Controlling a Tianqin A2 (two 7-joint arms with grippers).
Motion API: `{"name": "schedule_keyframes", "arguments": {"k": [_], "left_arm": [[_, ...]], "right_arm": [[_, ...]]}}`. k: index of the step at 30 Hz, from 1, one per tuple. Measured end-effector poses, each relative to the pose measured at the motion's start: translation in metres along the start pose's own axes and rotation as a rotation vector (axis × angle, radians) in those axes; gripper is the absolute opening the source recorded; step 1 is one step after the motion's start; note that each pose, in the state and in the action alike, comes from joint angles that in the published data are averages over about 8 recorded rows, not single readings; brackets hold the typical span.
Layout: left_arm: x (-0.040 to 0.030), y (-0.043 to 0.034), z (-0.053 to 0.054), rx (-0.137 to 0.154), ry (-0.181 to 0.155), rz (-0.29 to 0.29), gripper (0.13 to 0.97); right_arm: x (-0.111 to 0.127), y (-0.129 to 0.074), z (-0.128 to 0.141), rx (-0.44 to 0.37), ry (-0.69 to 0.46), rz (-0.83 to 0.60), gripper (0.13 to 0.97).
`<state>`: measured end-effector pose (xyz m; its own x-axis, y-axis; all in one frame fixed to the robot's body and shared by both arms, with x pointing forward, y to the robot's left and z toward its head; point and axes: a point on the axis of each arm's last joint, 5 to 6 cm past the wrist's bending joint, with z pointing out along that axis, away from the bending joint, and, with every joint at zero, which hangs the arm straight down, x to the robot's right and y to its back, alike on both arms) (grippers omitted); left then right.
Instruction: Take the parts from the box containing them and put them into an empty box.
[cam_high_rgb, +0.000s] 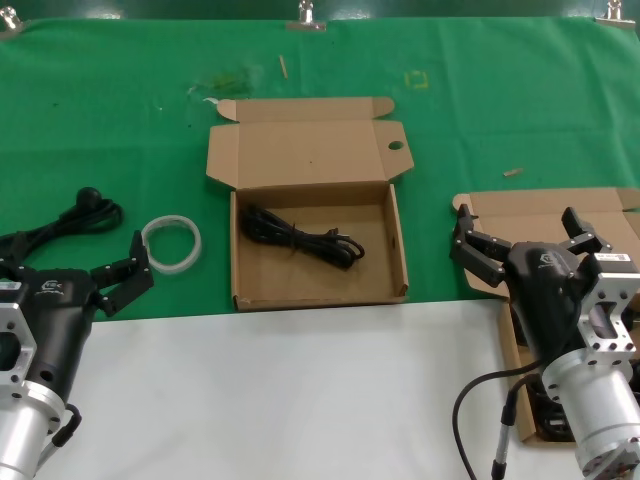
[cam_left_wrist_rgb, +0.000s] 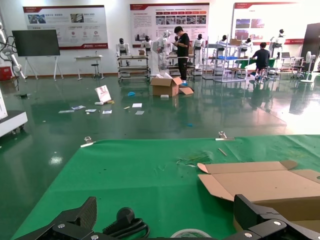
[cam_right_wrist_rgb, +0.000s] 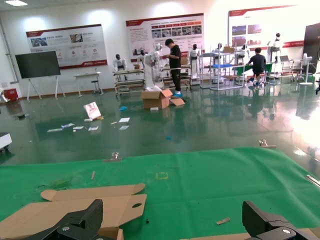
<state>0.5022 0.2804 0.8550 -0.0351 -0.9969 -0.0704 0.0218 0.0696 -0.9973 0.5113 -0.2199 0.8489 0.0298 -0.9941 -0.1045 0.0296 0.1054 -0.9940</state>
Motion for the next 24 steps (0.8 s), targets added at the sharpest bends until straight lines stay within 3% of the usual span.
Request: {"name": "schedule_keyframes", "arguments": {"k": [24], "left_arm": [[0.0,0.0,0.0,0.0,0.0,0.0,0.966]], "right_arm": [[0.0,0.0,0.0,0.0,0.0,0.0,0.966]]}}
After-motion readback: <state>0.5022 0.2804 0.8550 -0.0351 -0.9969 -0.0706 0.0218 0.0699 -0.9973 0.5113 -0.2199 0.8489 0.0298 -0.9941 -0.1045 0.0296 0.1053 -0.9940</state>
